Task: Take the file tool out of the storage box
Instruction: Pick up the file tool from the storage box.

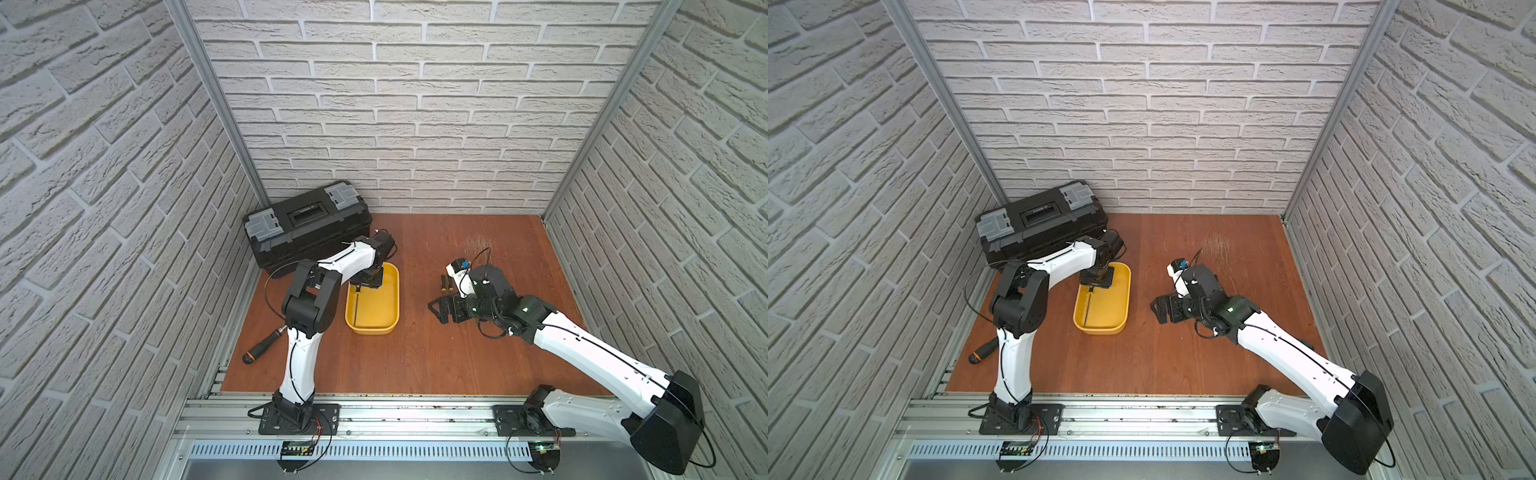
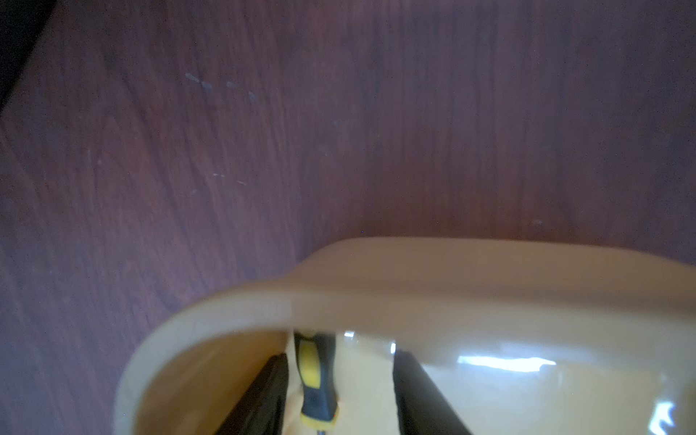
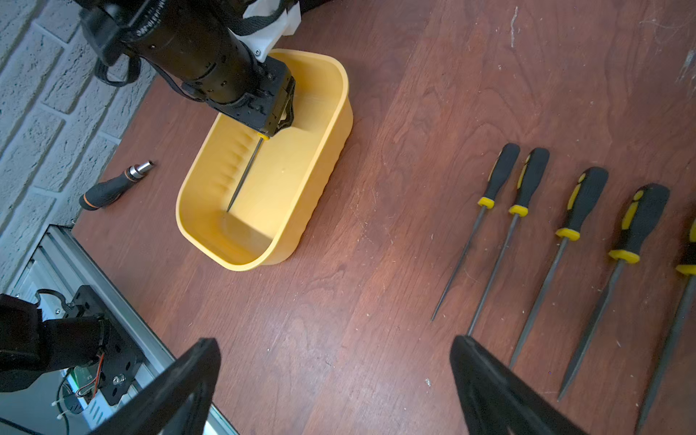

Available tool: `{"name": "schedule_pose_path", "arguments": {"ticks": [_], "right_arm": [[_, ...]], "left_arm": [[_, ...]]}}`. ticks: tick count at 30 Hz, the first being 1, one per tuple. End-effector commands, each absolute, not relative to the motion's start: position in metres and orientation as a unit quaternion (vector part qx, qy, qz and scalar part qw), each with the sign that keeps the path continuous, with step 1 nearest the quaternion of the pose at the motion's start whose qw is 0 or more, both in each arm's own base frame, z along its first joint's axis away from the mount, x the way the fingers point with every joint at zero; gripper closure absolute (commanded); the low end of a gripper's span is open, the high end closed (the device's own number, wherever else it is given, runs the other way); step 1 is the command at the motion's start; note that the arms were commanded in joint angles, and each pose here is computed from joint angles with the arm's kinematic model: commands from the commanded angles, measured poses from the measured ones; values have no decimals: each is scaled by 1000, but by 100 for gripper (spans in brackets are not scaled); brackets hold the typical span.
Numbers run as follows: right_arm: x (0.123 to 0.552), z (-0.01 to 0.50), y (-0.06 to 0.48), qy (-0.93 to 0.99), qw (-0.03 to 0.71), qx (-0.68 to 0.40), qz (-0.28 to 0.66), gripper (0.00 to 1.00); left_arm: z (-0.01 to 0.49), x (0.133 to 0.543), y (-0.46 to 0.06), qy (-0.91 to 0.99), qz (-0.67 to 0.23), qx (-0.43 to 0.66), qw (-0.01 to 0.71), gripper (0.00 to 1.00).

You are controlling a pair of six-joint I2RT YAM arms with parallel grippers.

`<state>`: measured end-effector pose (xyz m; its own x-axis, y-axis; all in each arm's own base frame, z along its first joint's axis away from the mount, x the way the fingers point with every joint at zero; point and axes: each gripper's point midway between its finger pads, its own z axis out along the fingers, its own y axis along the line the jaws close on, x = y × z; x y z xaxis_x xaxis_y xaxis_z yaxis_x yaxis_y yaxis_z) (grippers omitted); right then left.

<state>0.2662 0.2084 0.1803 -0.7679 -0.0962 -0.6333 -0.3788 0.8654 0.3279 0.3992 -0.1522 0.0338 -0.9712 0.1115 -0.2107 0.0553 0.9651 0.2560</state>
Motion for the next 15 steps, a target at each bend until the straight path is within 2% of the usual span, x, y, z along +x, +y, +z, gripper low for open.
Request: {"name": "schedule_pose_path", "arguments": {"ticks": [1, 12, 15], "right_arm": [[268, 189, 210, 901, 335, -138, 237, 0], [268, 188, 202, 903, 341, -128, 227, 0], [267, 187, 202, 904, 340, -128, 227, 0]], "left_arm": [[30, 400, -148, 982, 148, 54, 103, 50], [14, 402, -147, 981, 159, 58, 96, 53], [10, 401, -159, 987, 124, 56, 91, 54]]}}
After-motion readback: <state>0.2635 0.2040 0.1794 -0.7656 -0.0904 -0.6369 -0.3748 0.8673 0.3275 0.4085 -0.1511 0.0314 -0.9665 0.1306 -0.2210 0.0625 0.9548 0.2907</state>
